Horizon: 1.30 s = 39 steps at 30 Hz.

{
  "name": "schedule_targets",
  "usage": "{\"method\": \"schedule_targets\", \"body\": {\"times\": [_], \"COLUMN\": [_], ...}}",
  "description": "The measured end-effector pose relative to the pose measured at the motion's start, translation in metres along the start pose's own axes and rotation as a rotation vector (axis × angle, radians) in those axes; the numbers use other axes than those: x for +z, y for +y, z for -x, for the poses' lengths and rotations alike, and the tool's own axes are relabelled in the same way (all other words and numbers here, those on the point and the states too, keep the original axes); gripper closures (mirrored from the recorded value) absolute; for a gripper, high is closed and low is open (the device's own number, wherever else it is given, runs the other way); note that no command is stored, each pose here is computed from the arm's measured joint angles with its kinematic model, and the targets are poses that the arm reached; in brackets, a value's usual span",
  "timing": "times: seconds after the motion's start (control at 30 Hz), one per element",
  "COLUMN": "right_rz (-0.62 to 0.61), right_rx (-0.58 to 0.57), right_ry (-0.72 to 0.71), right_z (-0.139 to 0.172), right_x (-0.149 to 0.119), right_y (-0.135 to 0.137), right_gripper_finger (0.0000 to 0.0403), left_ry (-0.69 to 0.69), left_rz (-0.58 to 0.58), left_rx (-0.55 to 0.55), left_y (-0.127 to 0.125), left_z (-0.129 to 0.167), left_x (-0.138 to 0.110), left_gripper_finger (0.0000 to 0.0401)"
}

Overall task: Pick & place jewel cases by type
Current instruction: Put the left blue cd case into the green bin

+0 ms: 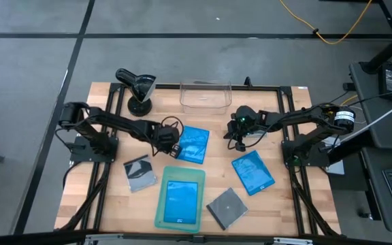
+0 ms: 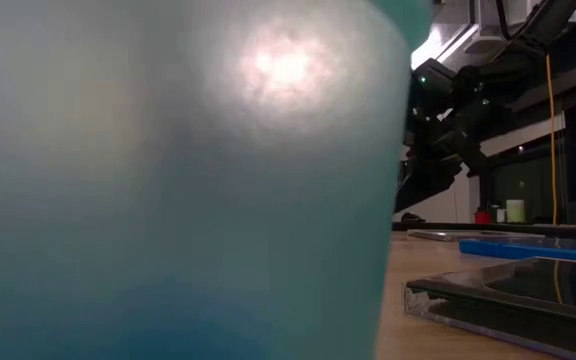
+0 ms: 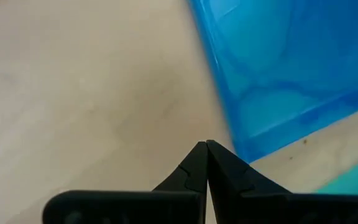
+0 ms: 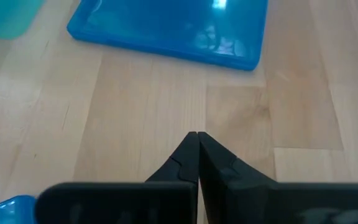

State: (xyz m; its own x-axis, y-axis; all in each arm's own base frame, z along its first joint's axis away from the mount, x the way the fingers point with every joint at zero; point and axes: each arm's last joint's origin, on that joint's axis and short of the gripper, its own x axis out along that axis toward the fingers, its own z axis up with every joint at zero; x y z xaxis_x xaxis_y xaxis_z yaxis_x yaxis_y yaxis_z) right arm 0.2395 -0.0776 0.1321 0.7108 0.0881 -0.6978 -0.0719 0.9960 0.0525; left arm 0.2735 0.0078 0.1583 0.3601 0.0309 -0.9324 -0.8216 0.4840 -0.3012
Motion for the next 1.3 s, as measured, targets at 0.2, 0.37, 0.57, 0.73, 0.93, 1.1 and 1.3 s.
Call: {"method": "schedule_targets", "body": {"times": [0.2,0.37,0.57,0.73,0.93,1.1,1.3], "right_rz": [0.001,0.001,-0.001,-0.003,0.0,-0.001,-0.002], "right_rx": [-0.001,-0.001,0.0,0.002,0.002,0.003,0.004], "right_ry": [-0.004,-0.003,0.002,0.009,0.009,0.01,0.013], "right_z": [0.0,0.0,0.0,0.0,0.0,0.0,-0.001], "right_x": [0.0,0.0,0.0,-0.001,-0.001,-0.001,-0.002], "right_y": [0.0,0.0,0.0,0.0,0.0,0.0,0.0], "right_gripper_finger": [0.0397,0.0397,0.0397,0.0397,0.0397,0.0397,0.0397], "left_ry": [0.065,0.081,0.095,0.06,0.023,0.053,0.058], "left_rz": [-0.014,-0.023,-0.018,-0.045,-0.037,-0.057,-0.05], "left_rx": [-0.019,-0.076,-0.141,-0.18,-0.211,-0.143,-0.144], "left_y": [-0.007,-0.014,-0.018,-0.019,-0.014,-0.006,0.0], "left_z": [-0.011,-0.023,-0.037,-0.039,-0.038,-0.037,-0.038], "left_x": [-0.011,-0.011,-0.006,0.002,0.017,0.017,0.025], "left_gripper_finger": [0.04,0.0398,0.0399,0.04,0.0399,0.0399,0.04]}}
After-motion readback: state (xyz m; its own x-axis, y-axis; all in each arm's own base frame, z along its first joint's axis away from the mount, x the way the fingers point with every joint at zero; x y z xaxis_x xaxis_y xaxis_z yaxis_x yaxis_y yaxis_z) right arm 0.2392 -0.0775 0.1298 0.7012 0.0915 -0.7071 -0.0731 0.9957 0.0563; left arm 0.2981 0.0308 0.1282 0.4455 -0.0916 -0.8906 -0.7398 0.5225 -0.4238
